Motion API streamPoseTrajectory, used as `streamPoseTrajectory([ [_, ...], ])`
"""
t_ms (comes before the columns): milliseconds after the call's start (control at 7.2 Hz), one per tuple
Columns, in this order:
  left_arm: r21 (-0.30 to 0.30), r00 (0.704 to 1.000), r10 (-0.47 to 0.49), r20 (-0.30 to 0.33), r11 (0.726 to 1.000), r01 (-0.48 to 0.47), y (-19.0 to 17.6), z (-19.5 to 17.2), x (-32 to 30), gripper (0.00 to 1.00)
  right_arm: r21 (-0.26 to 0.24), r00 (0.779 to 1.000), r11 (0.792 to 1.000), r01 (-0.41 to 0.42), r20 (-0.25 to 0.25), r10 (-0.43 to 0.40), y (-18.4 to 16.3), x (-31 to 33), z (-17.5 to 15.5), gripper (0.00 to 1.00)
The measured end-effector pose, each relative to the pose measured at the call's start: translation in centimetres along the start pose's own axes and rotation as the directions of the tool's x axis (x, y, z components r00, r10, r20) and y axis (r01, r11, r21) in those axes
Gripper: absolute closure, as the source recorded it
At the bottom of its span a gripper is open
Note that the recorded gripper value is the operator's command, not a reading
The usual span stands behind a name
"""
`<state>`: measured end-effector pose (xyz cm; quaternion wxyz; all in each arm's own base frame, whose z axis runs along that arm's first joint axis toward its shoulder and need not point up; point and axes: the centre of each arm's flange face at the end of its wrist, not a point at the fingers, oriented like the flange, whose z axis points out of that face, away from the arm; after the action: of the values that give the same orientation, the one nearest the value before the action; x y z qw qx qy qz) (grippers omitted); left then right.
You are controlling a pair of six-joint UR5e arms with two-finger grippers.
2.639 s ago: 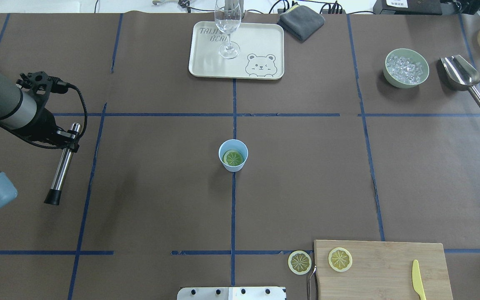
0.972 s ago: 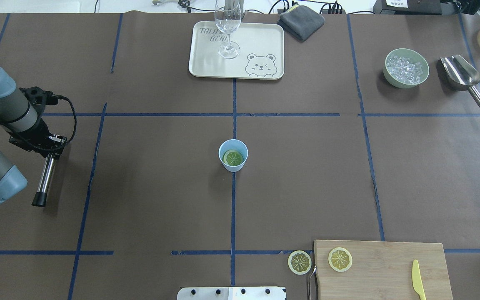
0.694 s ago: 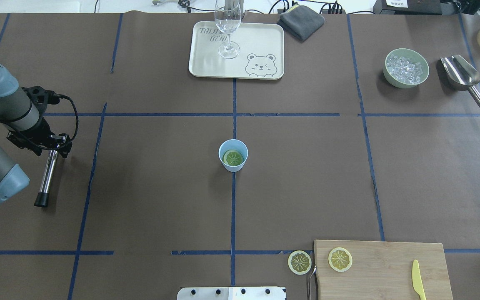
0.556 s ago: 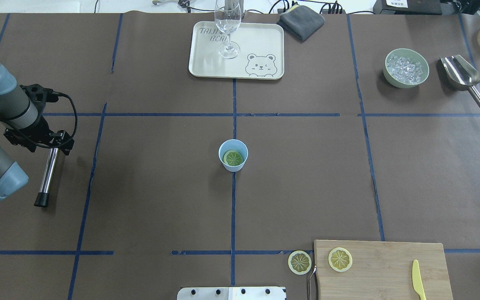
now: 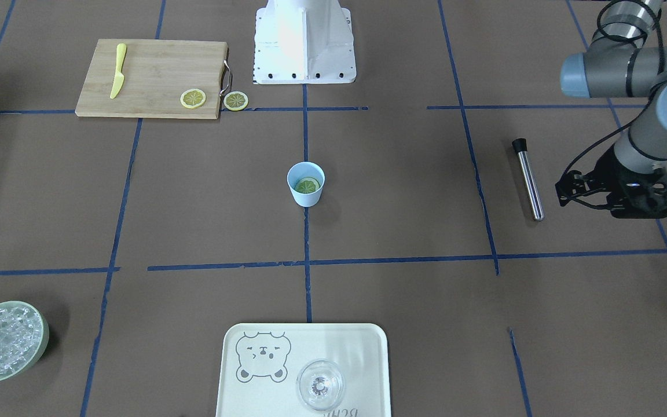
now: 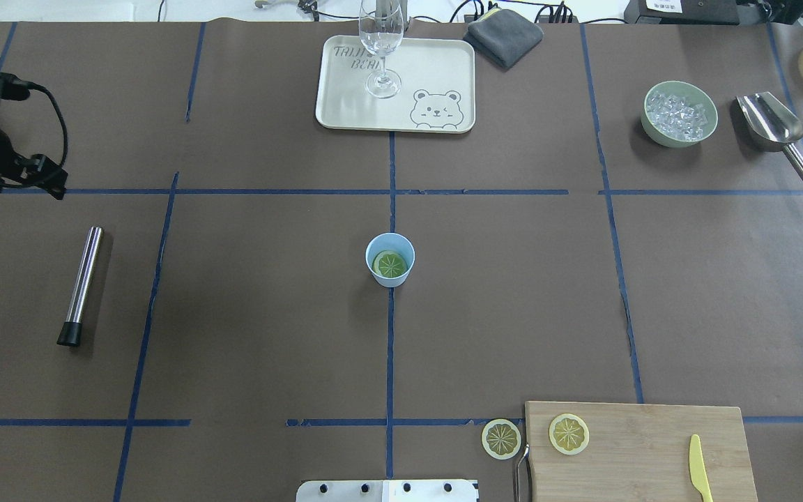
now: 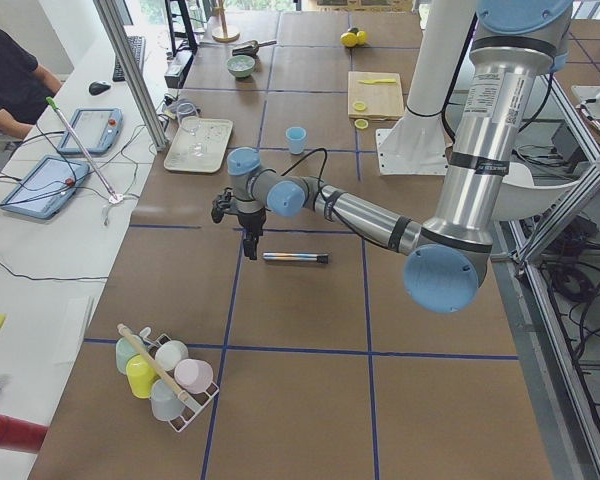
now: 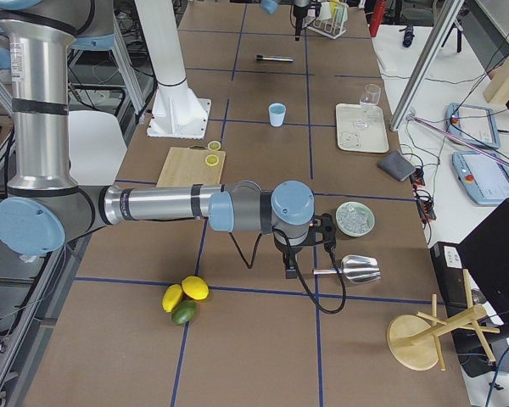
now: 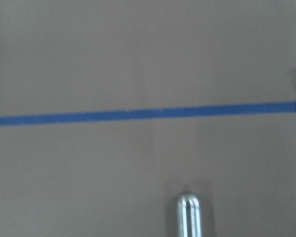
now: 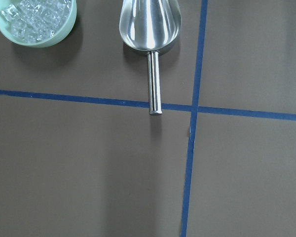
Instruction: Squeeze lemon into cup
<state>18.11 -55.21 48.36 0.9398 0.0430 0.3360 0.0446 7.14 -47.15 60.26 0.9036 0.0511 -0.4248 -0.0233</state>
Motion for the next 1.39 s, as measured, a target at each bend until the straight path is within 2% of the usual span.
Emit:
streamPoseTrajectory([
  [278,0.048,0.995,0.095,0.027,0.994,-0.097,-0.6,-5.4,-7.8,0.00,-0.004,1.000,1.000,-0.005,0.001,0.005,0.3,0.2,0.2,0.00],
  [556,0.036,0.981,0.195,-0.014,0.980,-0.194,2.7,-6.3,-17.4,0.00,-0.010,1.000,1.000,-0.013,0.006,0.014,0.6,0.4,0.4,0.00],
  [694,0.026,0.978,0.207,-0.025,0.978,-0.207,4.7,-5.8,-21.4,0.00,-0.012,1.000,1.000,-0.016,0.008,0.017,0.8,0.5,0.5,0.00],
  [972,0.014,0.983,0.183,-0.030,0.983,-0.183,7.8,-5.2,-25.6,0.00,-0.017,1.000,1.000,-0.023,0.007,0.023,1.1,0.8,0.7,0.00],
  [1389,0.009,0.990,0.139,-0.030,0.990,-0.139,8.7,-5.2,-26.6,0.00,-0.024,1.000,0.999,-0.030,0.003,0.030,1.4,1.2,1.0,0.00],
])
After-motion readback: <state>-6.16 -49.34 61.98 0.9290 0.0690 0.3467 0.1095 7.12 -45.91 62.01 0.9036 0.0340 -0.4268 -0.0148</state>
